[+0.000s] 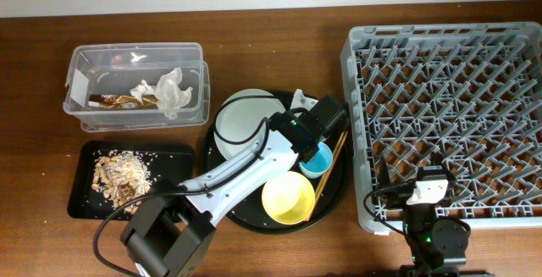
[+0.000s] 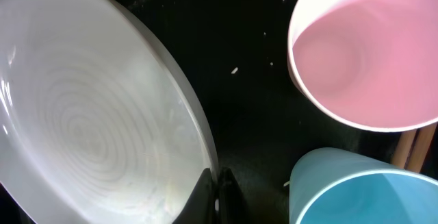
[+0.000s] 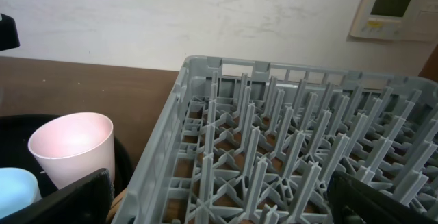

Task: Sort waste into correct bins and load items into the dishwasher rack

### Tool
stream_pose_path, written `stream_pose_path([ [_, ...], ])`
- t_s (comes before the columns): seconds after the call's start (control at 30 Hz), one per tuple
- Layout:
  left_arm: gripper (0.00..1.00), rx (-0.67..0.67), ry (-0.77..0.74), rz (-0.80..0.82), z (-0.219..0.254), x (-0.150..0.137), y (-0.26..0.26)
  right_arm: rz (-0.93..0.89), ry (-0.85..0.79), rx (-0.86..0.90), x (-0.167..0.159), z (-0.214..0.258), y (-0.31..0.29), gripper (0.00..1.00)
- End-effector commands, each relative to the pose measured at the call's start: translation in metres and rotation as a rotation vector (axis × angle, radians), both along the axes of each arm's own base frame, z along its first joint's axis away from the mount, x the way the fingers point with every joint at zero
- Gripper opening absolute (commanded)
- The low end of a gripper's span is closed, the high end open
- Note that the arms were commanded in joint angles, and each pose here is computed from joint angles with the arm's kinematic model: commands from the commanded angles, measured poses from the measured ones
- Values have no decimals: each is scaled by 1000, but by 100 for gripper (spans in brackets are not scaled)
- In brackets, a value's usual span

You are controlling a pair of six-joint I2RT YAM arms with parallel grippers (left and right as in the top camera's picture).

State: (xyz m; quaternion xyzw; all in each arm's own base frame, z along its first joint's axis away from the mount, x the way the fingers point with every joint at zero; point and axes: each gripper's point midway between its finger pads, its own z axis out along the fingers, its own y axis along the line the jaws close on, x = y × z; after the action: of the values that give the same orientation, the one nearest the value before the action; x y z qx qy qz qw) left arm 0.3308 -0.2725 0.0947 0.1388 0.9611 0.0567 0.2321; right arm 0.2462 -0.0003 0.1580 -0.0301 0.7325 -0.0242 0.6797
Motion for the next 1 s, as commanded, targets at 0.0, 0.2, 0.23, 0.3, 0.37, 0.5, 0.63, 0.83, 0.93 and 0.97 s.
stream_pose_path([
  [0.0,1,39,38,20,-22,-7,13,-4,5,3,0,-3,0,98],
  [0.2,2,24,91,39,-35,-10,23,-4,5,3,0,-3,0,98],
  [0.23,10,25,91,38,-35,-10,23,-4,5,3,0,-3,0,98],
  [0.3,23,26,92,38,-35,-11,23,-4,4,3,0,-2,0,98],
  [0.37,37,25,89,38,-33,-10,23,-4,4,3,0,-2,0,98],
  [0.5,67,23,9,54,21,-2,29,-4,5,3,0,-3,0,98],
  [0.63,100,-83,-179,190,129,12,88,-4,4,3,0,-2,0,98],
  [0.83,99,-78,-198,744,175,-12,292,-4,5,3,0,-3,0,98],
  [0.93,100,-95,-80,937,160,-42,346,-4,5,3,0,-3,0,98],
  [0.97,100,-94,-81,982,160,-46,359,-4,4,3,0,-2,0,98],
])
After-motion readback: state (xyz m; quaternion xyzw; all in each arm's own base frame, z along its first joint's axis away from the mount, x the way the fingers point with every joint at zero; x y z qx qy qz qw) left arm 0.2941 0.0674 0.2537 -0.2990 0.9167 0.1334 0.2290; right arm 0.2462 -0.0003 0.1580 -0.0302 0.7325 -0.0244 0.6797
